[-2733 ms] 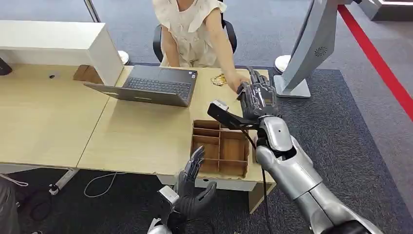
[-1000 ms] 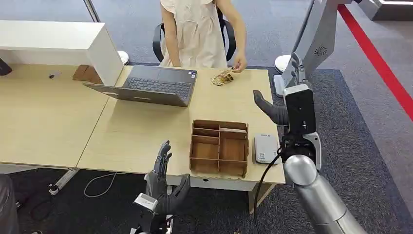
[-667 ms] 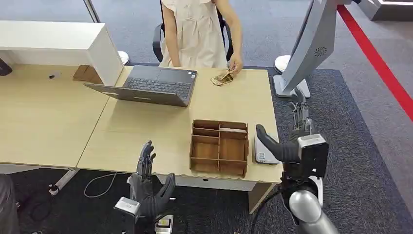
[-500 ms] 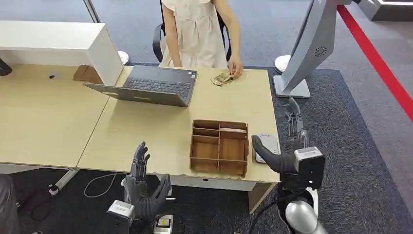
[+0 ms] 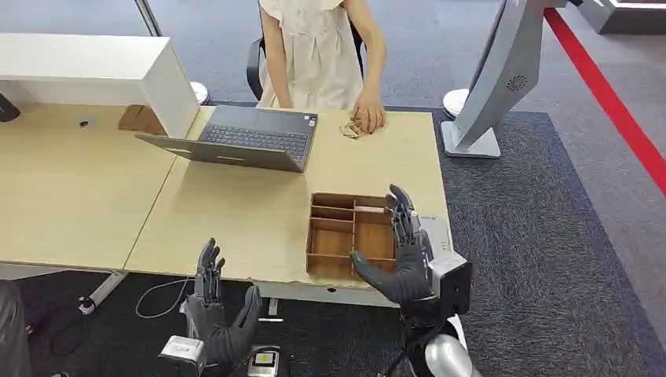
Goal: Pass the card to the sensor for recognition and then transmit it.
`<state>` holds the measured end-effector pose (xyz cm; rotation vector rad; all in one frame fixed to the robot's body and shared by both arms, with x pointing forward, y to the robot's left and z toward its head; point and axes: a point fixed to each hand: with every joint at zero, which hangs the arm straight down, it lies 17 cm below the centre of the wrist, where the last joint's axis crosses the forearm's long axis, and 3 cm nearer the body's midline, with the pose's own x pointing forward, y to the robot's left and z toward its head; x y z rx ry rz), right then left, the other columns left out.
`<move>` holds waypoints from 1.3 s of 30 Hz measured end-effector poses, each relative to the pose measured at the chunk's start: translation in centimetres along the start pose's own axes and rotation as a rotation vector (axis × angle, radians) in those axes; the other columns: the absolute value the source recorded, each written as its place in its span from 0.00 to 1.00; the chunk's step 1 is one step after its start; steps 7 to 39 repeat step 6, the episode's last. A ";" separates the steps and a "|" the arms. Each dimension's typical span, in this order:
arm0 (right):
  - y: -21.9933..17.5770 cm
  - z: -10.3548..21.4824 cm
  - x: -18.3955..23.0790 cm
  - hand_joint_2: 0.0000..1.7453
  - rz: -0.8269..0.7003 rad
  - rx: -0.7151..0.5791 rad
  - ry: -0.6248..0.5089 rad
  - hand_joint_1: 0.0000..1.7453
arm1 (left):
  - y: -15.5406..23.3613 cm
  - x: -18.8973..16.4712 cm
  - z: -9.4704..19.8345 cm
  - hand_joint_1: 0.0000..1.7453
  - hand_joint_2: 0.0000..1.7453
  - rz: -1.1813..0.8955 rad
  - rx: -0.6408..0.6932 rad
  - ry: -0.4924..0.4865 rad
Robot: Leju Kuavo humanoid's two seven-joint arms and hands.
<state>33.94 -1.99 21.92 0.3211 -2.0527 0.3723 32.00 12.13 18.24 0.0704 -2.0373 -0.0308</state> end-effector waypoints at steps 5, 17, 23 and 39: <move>2.2 -0.2 -0.3 1.00 -0.016 0.063 0.004 0.00 | 0.6 0.0 0.0 0.00 1.00 -0.008 0.029 0.004; 2.5 -0.3 -0.4 1.00 -0.017 0.073 0.005 0.00 | 0.7 -0.1 0.0 0.00 1.00 -0.008 0.035 0.004; 2.5 -0.3 -0.4 1.00 -0.017 0.073 0.005 0.00 | 0.7 -0.1 0.0 0.00 1.00 -0.008 0.035 0.004; 2.5 -0.3 -0.4 1.00 -0.017 0.073 0.005 0.00 | 0.7 -0.1 0.0 0.00 1.00 -0.008 0.035 0.004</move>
